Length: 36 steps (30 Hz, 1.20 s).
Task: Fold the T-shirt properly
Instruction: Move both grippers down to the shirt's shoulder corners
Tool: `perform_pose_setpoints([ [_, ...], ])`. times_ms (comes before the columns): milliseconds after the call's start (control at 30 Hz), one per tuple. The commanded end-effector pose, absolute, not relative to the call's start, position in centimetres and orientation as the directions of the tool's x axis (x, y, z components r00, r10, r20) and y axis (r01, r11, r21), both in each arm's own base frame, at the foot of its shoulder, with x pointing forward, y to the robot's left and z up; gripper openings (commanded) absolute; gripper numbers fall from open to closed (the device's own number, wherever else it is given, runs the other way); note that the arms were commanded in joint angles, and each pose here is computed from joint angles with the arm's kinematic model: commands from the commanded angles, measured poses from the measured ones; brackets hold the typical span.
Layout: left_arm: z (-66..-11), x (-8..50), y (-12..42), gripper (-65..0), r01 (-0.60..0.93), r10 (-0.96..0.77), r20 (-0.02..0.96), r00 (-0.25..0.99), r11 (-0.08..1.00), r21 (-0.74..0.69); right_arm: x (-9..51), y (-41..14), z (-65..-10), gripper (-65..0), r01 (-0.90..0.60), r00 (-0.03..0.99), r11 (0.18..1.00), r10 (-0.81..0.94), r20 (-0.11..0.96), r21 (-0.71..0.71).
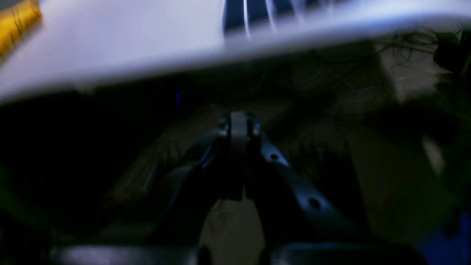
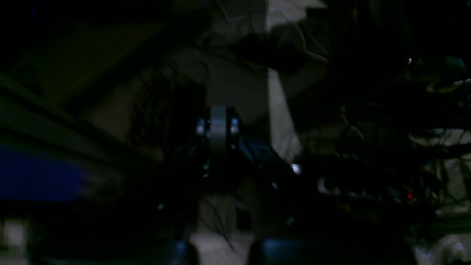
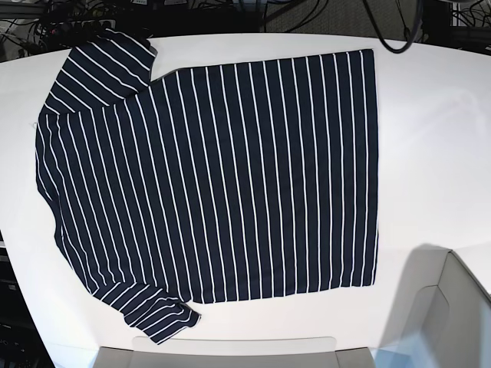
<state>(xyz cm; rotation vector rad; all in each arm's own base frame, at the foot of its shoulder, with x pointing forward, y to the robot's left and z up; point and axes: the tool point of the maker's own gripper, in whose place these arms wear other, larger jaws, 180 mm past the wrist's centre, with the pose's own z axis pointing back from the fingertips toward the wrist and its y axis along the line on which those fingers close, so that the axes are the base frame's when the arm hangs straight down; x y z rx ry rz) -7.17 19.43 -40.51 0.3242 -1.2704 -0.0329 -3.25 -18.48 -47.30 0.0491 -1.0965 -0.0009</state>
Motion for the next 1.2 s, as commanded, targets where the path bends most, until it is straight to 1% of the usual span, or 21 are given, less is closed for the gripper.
perform_pose_setpoints([
  [0,-38.7,-7.5,19.2,-64.6,-0.165,-0.212,0.941,0.263,0.951,0.261,-3.1,-18.8,-45.3,-64.7,0.004,0.407,0.998,-0.053,0.912,0.056],
  [100,-36.7,-5.9,19.2,-64.6,-0.168,-0.23,0.954,0.19,0.95,0.263,-1.1,-19.1,-41.8,-64.2,0.033,0.33,0.994,-0.105,0.938,0.1],
  [200,-35.6,-4.7,19.2,-64.4,-0.169,-0.241,0.961,0.137,0.95,0.263,1.0,-19.6,-39.4,-60.7,0.059,0.327,0.985,-0.173,0.929,0.162],
  [333,-34.1,-3.0,19.1,-60.9,-0.174,-0.252,0.965,0.068,0.95,0.26,3.7,-20.4,-36.9,-55.0,0.099,0.322,0.961,-0.276,0.906,0.258],
  [433,-32.6,-1.5,19.0,-57.2,-0.177,-0.264,0.965,0.0,0.949,0.259,4.9,-22.1,-34.9,-51.5,0.09,0.307,0.958,-0.286,0.908,0.272],
  [533,-31.9,-0.9,18.9,-56.6,-0.174,-0.265,0.964,-0.026,0.951,0.257,5.6,-22.9,-33.8,-48.5,0.1,0.287,0.951,-0.308,0.907,0.292],
  [600,-32.2,-0.7,19.0,-56.6,-0.173,-0.261,0.965,-0.006,0.951,0.256,5.7,-24.1,-33.3,-45.2,0.129,0.278,0.947,-0.319,0.906,0.294],
  [700,-32.7,0.2,19.4,-56.6,-0.176,-0.252,0.967,0.037,0.951,0.255,5.8,-25.9,-33.3,-38.1,0.204,0.258,0.926,-0.365,0.895,0.319],
  [767,-32.6,0.9,19.5,-56.6,-0.178,-0.25,0.967,0.047,0.951,0.254,5.8,-26.8,-33.4,-35.1,0.238,0.252,0.912,-0.391,0.886,0.335],
  [900,-32.5,1.7,19.7,-56.6,-0.18,-0.246,0.967,0.059,0.95,0.253,6.3,-29.1,-33.6,-34.4,0.297,0.248,0.885,-0.435,0.866,0.359],
  [1067,-33.1,1.9,19.7,-56.6,-0.178,-0.236,0.968,0.083,0.952,0.248,7.3,-32.3,-35.1,-34.5,0.393,0.27,0.833,-0.509,0.817,0.389],
  [1167,-33.3,1.9,19.8,-56.6,-0.177,-0.234,0.967,0.095,0.952,0.248,7.9,-34.3,-36.0,-34.5,0.434,0.274,0.816,-0.522,0.808,0.381],
])
